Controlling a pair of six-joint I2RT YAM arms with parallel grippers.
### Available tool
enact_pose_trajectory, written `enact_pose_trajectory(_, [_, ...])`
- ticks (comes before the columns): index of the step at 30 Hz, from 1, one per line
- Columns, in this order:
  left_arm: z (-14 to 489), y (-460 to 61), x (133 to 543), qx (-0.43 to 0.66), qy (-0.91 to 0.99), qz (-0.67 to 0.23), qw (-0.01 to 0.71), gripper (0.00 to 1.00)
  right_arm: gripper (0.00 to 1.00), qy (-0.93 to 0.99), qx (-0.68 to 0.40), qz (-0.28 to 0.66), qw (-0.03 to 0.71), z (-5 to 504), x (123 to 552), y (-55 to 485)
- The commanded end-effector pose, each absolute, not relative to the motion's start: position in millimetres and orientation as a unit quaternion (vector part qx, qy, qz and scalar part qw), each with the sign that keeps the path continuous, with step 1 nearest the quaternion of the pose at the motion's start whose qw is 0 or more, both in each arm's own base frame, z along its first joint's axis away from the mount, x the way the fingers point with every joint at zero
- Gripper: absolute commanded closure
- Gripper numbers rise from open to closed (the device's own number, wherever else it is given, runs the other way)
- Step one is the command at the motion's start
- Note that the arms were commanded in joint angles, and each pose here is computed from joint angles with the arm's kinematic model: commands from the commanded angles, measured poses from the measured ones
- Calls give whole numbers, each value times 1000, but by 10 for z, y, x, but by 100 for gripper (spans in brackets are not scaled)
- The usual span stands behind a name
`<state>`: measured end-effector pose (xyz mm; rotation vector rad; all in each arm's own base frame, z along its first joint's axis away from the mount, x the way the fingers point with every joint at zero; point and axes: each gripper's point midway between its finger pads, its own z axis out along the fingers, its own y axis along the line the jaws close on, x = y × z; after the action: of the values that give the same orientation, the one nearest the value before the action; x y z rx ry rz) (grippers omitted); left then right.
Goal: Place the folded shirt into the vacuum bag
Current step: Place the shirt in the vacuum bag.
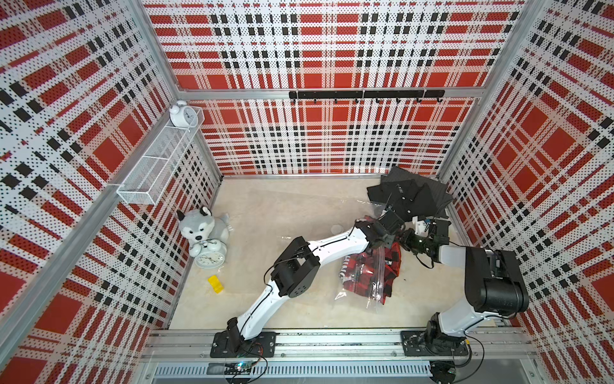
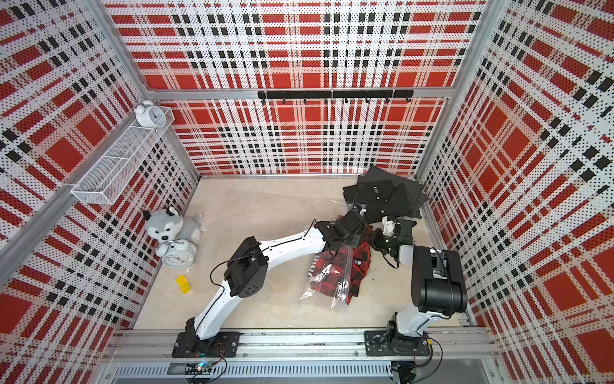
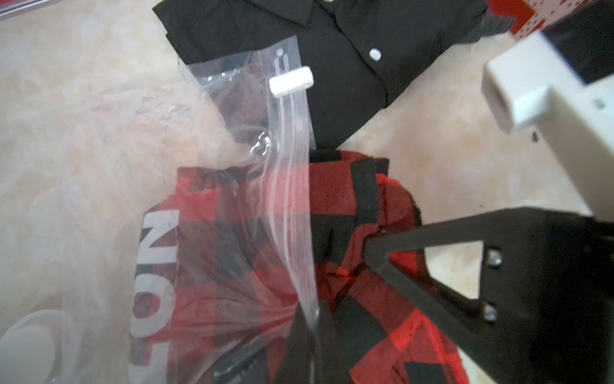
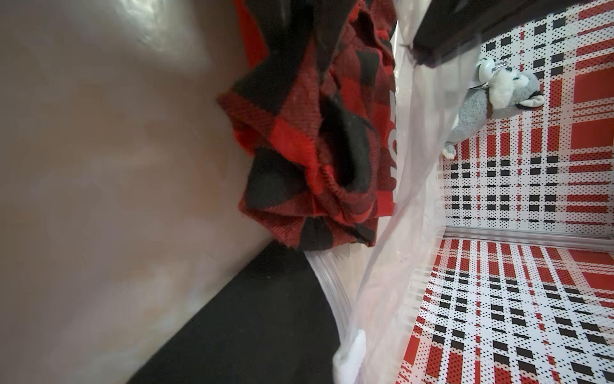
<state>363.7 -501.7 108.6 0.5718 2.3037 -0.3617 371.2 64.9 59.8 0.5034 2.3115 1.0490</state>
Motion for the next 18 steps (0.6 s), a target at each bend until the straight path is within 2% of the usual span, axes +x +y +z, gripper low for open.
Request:
enact_pose_trajectory(1, [1495,-5182,3610,214,874,-206,384,100,89,860,171,391,280,682,3702,753])
enact_pose_trajectory(7, [1556,-5249,3522,218,869,-237,376,100,89,859,174,388,286,705,3868,911])
enact_pose_trajectory(11, [1605,-5257,3491,215,865,-250,378,100,84,862,181,372,292,690,4058,980])
enact_pose_trajectory(13, [1596,-5223,3502,211,866,-249,380,100,79,864,188,364,292,673,4110,951])
enact_pose_trajectory(18, [1539,-5094,3575,196,869,-246,383,100,49,880,186,324,295,711,3982,819])
